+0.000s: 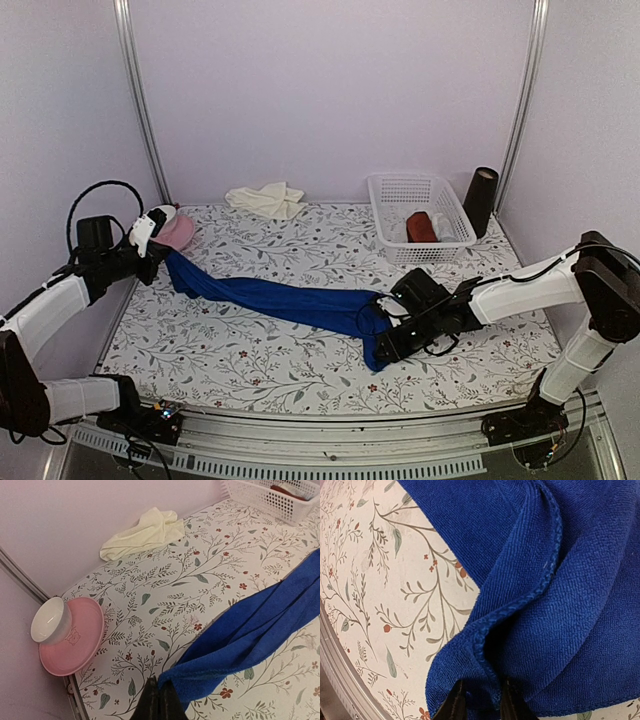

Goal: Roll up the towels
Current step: Flatten out the towel at the center of the board.

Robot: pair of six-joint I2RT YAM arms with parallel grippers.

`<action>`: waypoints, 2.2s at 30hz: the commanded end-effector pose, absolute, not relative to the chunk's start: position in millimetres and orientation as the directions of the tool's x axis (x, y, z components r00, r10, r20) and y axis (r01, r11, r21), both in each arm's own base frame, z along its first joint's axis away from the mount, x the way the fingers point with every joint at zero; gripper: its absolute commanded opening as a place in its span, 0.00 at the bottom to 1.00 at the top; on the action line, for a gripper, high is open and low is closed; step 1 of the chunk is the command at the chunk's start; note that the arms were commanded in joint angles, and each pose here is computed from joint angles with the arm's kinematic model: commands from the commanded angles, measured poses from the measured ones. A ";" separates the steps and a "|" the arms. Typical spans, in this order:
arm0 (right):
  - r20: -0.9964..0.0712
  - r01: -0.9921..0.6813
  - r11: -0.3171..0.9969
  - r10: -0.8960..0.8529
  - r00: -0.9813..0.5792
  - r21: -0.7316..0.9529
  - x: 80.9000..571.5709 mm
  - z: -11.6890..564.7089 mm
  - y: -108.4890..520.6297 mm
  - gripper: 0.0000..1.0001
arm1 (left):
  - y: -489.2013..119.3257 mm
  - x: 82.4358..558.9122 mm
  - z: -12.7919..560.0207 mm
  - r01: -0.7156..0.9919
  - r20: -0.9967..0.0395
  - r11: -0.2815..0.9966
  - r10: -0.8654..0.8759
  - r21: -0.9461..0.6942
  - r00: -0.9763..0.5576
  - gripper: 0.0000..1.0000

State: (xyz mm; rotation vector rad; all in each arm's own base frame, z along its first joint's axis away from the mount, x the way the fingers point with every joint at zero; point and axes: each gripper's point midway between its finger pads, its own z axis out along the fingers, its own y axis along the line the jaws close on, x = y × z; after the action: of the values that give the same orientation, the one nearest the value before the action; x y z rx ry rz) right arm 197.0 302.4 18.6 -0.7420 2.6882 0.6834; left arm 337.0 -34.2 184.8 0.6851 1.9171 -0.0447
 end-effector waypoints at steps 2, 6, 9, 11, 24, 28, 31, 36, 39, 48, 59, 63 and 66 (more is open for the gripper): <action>-0.341 -0.524 0.767 -0.413 -0.844 0.369 194.2 7.0 298.5 0.10 | -32.9 338.1 183.3 0.475 -0.859 0.841 0.425 0.259 -0.285 0.00; -0.372 -0.528 0.765 -0.399 -0.838 0.368 200.2 17.5 302.0 0.02 | -32.6 338.1 183.4 0.474 -0.859 0.842 0.425 0.259 -0.285 0.00; -0.403 -0.539 0.761 -0.394 -0.826 0.361 205.5 28.7 303.9 0.02 | -32.9 338.6 183.6 0.475 -0.860 0.841 0.424 0.258 -0.284 0.00; -0.433 -0.549 0.758 -0.388 -0.814 0.353 210.8 38.7 305.7 0.02 | -32.8 338.9 184.0 0.473 -0.861 0.843 0.422 0.256 -0.285 0.00; -0.669 -0.595 0.784 -0.347 -0.657 0.178 260.4 130.2 297.3 0.02 | -20.0 344.6 228.6 0.405 -0.890 0.867 0.401 0.292 -0.216 0.00; -0.697 -0.567 0.820 -0.360 -0.621 0.082 270.6 146.8 281.5 0.02 | -12.4 346.9 252.4 0.376 -0.898 0.874 0.397 0.306 -0.192 0.00; -0.722 -0.499 0.866 -0.359 -0.592 -0.021 283.2 165.8 260.7 0.02 | -6.8 347.3 273.2 0.348 -0.907 0.886 0.383 0.307 -0.173 0.00; -0.751 -0.333 0.921 -0.363 -0.551 -0.200 302.8 199.2 222.1 0.02 | -4.1 347.4 304.5 0.329 -0.925 0.902 0.344 0.279 -0.161 0.00; -0.744 -0.220 0.922 -0.387 -0.545 -0.318 309.5 213.8 195.0 0.02 | -3.2 343.2 320.9 0.312 -0.930 0.908 0.337 0.279 -0.148 0.00; -0.826 -0.072 0.944 -0.319 -0.464 -0.323 301.4 280.0 158.2 0.02 | -7.8 323.5 370.1 0.304 -0.944 0.918 0.304 0.254 -0.132 0.00; -0.916 -0.095 0.974 -0.226 -0.332 -0.206 271.1 337.3 153.4 0.02 | -21.2 288.3 377.6 0.351 -0.940 0.912 0.291 0.214 -0.181 0.00; -0.885 -0.030 0.954 -0.289 -0.366 -0.299 294.8 313.8 167.6 0.02 | -12.5 299.4 343.7 0.332 -0.923 0.926 0.274 0.178 -0.271 0.00; -0.854 0.000 0.936 -0.320 -0.411 -0.351 327.8 289.9 181.1 0.02 | -4.8 316.5 299.3 0.330 -0.890 0.935 0.259 0.133 -0.375 0.00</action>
State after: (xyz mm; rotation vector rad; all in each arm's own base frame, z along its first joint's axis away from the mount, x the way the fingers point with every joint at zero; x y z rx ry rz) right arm 293.7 169.3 312.1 -0.2449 1.9488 -0.2383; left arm 299.1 -18.6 360.2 0.4837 1.7993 -0.0477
